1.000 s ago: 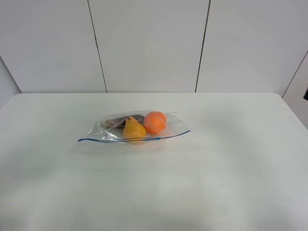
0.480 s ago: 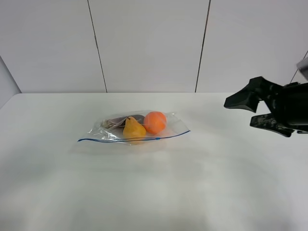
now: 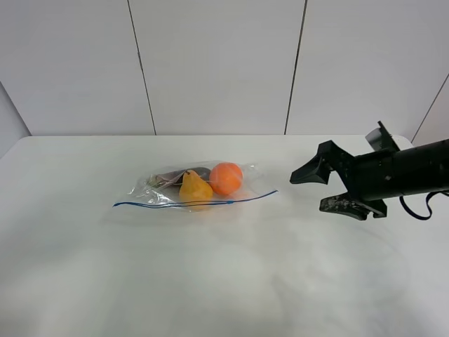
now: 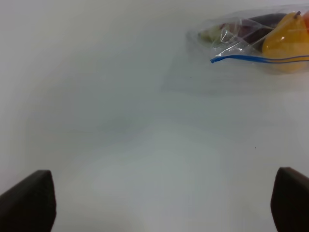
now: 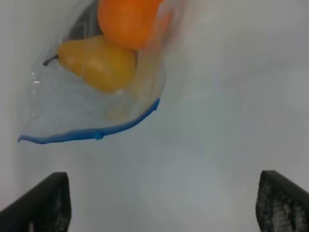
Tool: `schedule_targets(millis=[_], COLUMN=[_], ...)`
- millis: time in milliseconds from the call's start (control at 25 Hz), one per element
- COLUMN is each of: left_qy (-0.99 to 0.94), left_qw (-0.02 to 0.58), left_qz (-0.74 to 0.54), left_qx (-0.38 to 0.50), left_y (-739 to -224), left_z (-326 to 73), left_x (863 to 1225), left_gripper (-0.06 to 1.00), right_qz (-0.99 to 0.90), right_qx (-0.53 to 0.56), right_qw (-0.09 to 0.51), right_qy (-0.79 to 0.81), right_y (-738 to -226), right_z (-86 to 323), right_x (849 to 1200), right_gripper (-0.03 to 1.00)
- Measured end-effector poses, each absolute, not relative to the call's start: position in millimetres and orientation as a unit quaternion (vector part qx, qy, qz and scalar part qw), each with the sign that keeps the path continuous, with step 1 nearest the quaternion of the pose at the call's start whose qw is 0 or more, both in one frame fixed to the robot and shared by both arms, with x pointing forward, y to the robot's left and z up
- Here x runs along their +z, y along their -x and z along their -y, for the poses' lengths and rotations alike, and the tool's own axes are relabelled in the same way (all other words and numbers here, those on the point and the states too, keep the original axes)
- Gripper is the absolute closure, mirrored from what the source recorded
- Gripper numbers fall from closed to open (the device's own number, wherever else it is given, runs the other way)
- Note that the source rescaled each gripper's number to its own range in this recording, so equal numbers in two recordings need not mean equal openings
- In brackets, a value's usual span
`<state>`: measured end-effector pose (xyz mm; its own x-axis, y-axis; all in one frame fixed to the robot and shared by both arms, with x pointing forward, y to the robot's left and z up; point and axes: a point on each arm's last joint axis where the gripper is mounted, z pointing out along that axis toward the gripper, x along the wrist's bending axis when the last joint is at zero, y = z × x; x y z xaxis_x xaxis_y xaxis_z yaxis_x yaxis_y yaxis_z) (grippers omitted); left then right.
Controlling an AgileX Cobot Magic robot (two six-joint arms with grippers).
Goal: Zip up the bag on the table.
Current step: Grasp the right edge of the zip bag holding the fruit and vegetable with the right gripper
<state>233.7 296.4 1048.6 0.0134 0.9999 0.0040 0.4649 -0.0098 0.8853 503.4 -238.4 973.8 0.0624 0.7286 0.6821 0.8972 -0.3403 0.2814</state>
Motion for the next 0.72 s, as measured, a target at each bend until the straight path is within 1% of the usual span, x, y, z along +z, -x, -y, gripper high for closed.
schedule_targets(millis=[160, 400, 560, 720], left_qy=[-0.610, -0.610, -0.610, -0.610], left_qw=[0.367, 0.367, 0.367, 0.367], left_qz=[-0.600, -0.600, -0.600, -0.600], left_qx=[0.364, 0.364, 0.364, 0.364], left_y=[-234, -234, -234, -234], left_z=[-296, -296, -296, -296], left_x=[1049, 1049, 1049, 1049], left_gripper=[-0.06, -0.06, -0.06, -0.06], right_qz=[0.557, 0.537, 0.526, 0.524], right_qx=[-0.392, -0.414, -0.441, -0.447], right_qw=[0.150, 0.193, 0.219, 0.218], right_qy=[0.716, 0.709, 0.693, 0.691], right_y=[-512, -525, -541, -552], right_z=[233, 227, 222, 219], right_x=[955, 930, 928, 927], right_gripper=[0.00, 0.00, 0.00, 0.05])
